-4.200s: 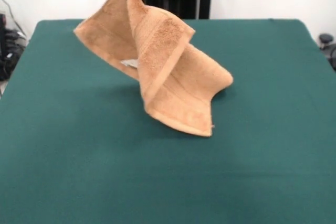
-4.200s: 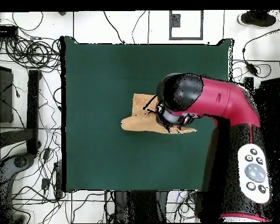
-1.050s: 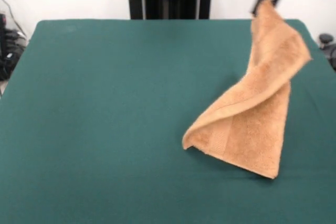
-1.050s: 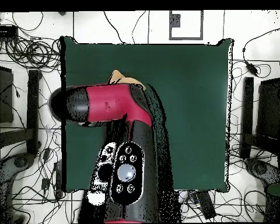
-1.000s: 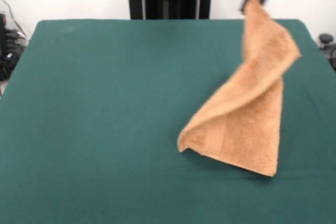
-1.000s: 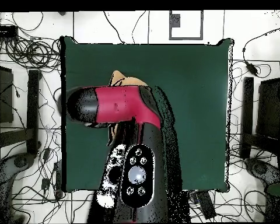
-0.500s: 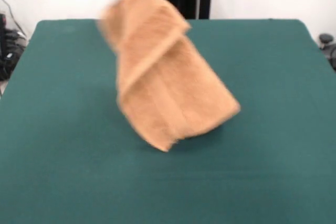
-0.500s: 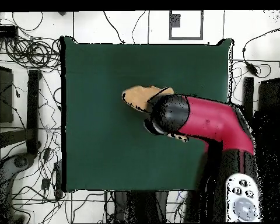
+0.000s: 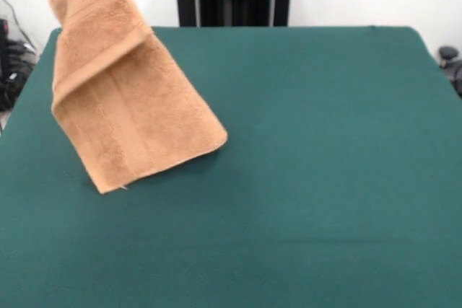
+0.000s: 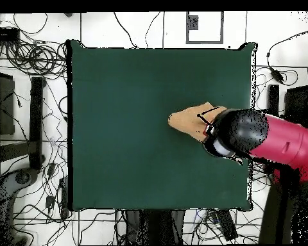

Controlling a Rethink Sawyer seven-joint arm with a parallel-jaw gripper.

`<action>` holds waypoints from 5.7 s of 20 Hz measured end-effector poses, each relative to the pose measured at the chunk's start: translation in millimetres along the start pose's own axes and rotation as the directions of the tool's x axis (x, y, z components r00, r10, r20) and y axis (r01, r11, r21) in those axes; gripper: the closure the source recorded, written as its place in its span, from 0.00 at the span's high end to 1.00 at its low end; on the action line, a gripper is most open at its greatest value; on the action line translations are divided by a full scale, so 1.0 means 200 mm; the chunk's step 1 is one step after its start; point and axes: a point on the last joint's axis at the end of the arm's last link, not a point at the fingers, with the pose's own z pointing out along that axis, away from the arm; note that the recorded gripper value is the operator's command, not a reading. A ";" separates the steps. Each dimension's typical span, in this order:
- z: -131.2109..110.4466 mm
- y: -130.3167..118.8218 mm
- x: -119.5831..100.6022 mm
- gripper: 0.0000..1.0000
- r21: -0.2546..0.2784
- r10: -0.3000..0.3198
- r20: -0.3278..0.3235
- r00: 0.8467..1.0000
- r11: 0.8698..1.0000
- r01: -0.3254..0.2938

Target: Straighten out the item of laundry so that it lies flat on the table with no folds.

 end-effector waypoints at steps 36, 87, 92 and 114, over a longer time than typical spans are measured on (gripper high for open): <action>-0.32 -0.27 -0.05 0.00 0.055 -0.054 -0.195 0.979 0.996 0.066; -0.01 0.83 0.58 0.00 0.312 -0.383 0.211 0.899 0.898 0.310; 0.09 0.95 0.71 0.00 0.293 -0.294 0.276 0.915 0.932 0.211; 0.43 1.22 1.24 0.00 0.259 0.160 0.388 0.908 0.926 -0.274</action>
